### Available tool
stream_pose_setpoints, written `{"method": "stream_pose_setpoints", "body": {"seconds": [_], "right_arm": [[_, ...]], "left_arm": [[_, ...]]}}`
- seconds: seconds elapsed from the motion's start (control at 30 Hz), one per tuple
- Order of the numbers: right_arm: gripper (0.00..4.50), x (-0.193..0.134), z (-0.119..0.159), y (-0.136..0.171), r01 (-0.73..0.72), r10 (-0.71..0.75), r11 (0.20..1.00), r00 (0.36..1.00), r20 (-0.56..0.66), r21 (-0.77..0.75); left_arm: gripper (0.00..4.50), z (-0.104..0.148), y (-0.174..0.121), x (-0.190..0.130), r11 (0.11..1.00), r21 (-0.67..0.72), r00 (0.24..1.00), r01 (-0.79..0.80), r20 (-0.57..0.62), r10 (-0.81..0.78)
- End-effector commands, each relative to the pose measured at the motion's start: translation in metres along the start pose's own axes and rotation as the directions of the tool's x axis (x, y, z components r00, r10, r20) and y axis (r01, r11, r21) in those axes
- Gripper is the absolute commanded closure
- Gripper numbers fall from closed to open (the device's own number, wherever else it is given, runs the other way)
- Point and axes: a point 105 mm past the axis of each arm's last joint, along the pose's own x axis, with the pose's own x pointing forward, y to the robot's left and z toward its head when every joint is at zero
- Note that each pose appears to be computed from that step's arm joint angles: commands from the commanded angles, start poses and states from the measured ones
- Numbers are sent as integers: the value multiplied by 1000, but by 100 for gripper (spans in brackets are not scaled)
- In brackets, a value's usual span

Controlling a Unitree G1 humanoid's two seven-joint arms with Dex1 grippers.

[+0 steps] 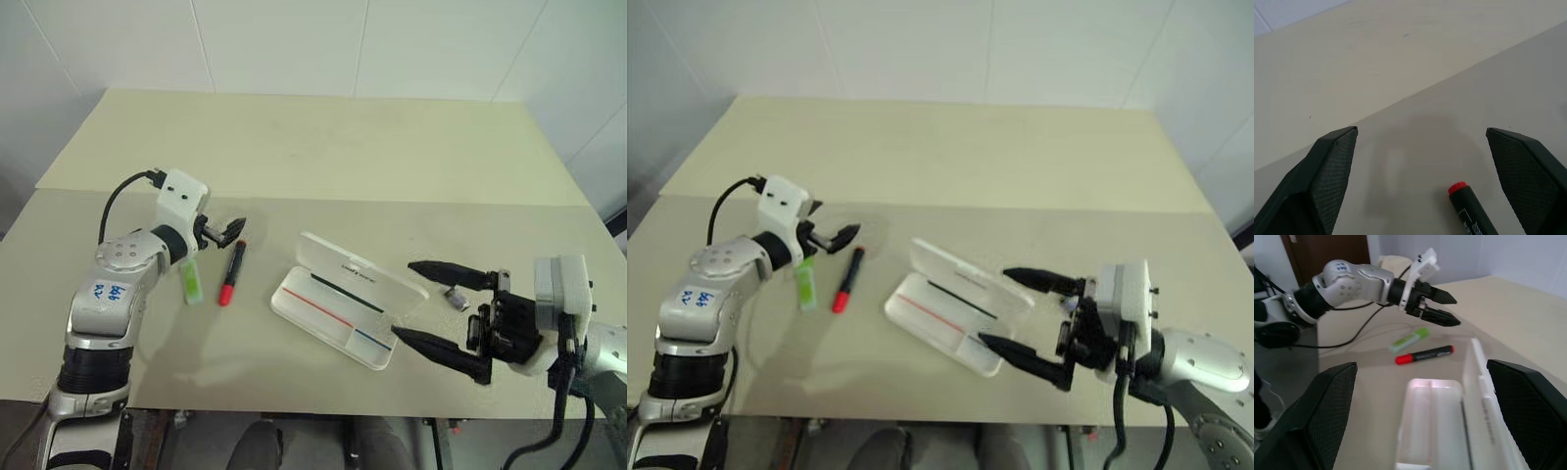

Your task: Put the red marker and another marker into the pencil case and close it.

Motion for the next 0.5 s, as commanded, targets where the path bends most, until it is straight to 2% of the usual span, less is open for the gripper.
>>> {"method": "stream_pose_setpoints", "body": {"seconds": [0.03,0.13,0.5], "right_arm": [[0,-5,2,14,-43,43,999,999,-10,-15],[0,-10,-4,14,-34,34,999,999,-28,-4],[0,-48,-34,3,146,-143,989,986,-89,21]], "left_arm": [[2,2,-8,-6,1000,2,1000,-29,-5,29],[2,-5,-14,-8,999,-8,998,-32,-45,32],[2,-41,-35,-13,998,-16,971,-53,-235,47]]}}
